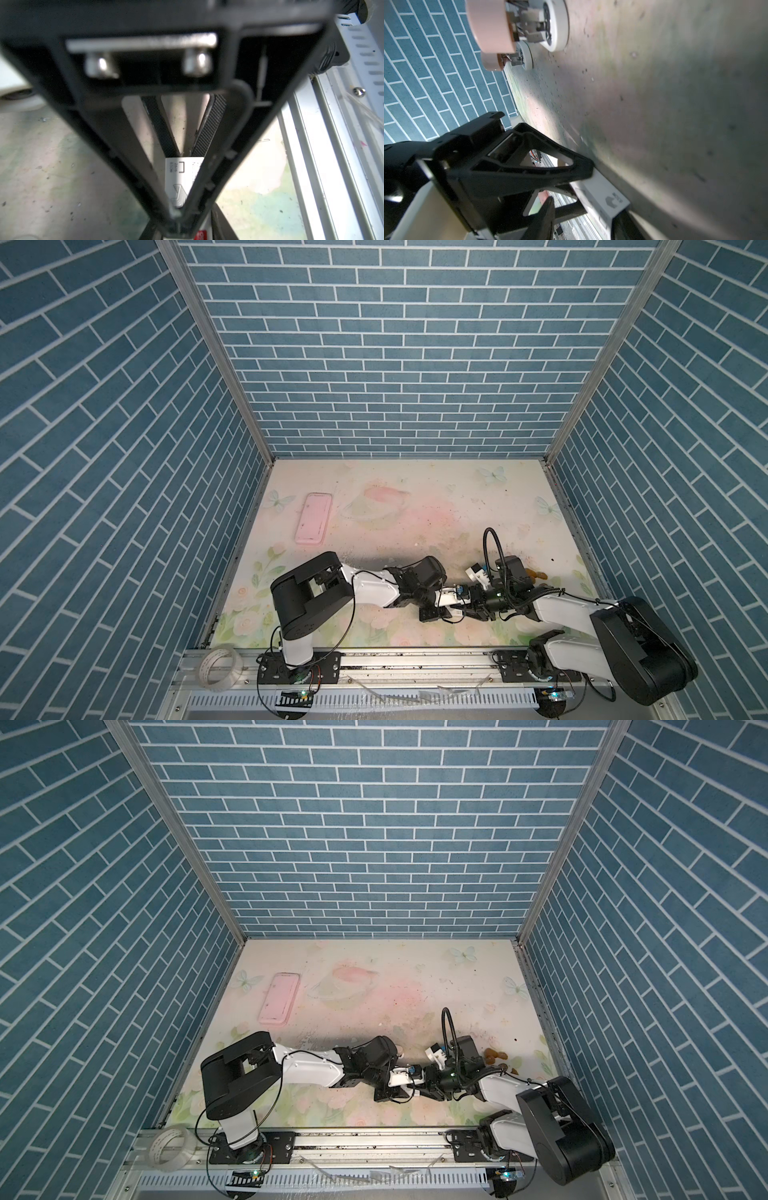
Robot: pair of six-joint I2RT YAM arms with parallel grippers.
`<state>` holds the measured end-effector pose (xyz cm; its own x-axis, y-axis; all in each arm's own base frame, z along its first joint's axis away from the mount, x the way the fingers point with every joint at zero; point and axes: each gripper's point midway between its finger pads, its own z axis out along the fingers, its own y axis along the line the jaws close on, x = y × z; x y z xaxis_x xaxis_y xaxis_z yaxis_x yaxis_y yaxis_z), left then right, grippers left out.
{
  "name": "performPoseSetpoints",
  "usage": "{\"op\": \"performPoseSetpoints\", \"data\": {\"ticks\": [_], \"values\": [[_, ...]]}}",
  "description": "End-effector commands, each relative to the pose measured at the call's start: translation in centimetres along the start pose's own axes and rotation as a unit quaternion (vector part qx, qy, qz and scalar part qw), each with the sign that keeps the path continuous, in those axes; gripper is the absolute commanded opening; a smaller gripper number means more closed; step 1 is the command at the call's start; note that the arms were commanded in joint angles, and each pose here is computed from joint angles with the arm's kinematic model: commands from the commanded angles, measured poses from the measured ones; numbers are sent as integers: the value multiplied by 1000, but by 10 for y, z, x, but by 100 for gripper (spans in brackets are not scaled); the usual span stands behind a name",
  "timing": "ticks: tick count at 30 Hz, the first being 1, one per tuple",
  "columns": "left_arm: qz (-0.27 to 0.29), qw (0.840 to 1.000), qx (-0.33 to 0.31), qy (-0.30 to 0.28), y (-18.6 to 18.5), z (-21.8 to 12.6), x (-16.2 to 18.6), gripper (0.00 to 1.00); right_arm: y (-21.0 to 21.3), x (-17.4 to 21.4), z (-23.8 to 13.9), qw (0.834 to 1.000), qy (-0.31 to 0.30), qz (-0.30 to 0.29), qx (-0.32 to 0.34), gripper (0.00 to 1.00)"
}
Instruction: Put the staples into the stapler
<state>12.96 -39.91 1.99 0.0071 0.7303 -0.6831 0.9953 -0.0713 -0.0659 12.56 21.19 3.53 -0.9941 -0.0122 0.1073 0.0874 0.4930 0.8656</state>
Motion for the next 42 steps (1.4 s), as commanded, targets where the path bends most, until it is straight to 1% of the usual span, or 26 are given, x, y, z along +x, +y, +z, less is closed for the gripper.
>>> {"op": "performPoseSetpoints", "data": {"ticks": [1, 7, 12, 19, 24, 26, 30, 35, 39, 42], "values": [[-35, 995, 40, 86, -22, 11, 52, 36, 7, -4, 2, 1000, -3, -7, -7, 44], [-35, 995, 40, 86, -22, 11, 52, 37, 4, -4, 4, 1000, -2, -5, -1, 45], [-28, 996, 33, 82, -21, 8, 50, 42, 1, -7, 2, 1000, -13, -10, 13, 46], [-22, 997, 28, 71, -21, -1, 41, 51, -1, -6, -2, 999, -22, -17, 27, 47], [0, 998, 19, 66, -20, -16, 30, 60, -1, -4, -4, 999, -25, -26, 30, 49], [9, 998, 9, 62, -17, -22, 23, 62, -2, -3, -5, 999, -25, -25, 32, 49], [19, 997, 9, 76, -16, -30, 19, 63, -2, -3, -5, 999, -25, -29, 33, 50], [22, 996, 0, 81, -12, -29, 21, 62, -5, -3, -4, 998, -22, -34, 40, 50], [15, 996, 1, 86, -11, -25, 22, 59, -7, -3, -4, 998, -22, -33, 45, 50], [10, 997, 1, 83, -10, -24, 20, 58, -7, -4, -5, 998, -25, -35, 48, 50]]}}
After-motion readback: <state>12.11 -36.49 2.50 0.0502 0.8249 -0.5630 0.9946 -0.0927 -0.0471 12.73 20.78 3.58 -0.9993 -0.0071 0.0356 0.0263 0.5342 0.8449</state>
